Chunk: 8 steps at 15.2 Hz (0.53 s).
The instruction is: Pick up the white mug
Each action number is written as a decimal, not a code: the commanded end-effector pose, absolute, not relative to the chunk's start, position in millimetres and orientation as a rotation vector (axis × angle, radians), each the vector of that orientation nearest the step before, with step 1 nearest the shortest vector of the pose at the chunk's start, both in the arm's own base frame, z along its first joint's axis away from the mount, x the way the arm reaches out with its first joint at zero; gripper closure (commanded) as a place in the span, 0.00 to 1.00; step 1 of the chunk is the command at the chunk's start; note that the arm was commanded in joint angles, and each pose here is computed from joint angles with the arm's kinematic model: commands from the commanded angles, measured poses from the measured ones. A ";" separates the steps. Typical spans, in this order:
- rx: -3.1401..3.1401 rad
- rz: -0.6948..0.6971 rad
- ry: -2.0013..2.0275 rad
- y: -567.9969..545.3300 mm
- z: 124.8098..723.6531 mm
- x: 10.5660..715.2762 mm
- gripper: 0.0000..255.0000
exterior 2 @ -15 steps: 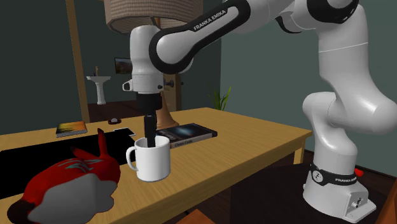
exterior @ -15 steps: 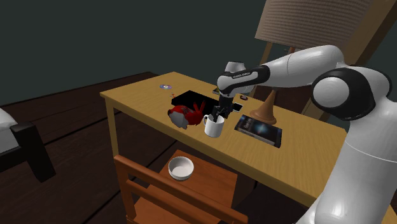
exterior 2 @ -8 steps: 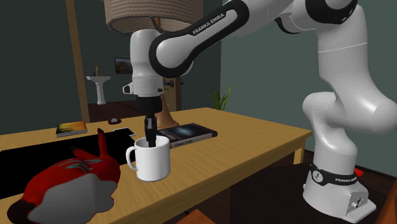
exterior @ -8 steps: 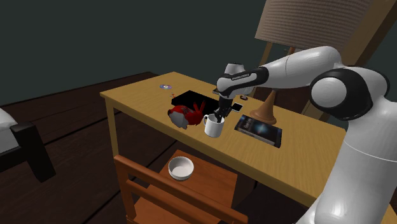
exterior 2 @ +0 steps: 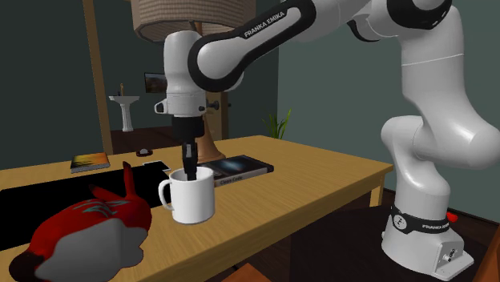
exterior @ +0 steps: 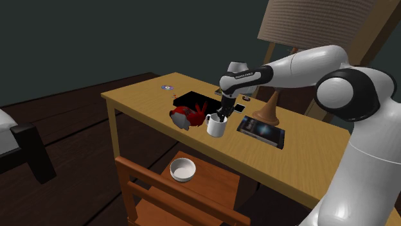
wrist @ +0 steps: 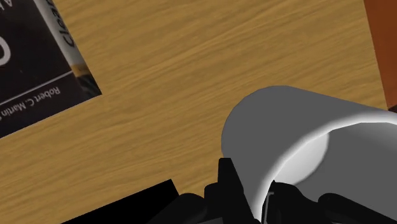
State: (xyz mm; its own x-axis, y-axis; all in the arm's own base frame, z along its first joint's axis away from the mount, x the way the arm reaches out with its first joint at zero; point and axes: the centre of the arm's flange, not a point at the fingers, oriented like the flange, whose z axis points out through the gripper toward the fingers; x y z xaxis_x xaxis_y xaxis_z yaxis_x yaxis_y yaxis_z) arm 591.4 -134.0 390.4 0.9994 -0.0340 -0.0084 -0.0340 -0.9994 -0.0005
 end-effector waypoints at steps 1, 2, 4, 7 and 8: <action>-3.140 0.013 0.053 -134.5 400.5 592.0 1.00; -3.140 0.013 0.053 -134.5 405.8 592.0 1.00; -3.140 0.013 0.053 -134.5 416.3 592.0 1.00; -3.140 0.013 0.053 -134.5 432.2 592.0 1.00; -3.140 0.013 0.053 -134.5 437.4 592.0 1.00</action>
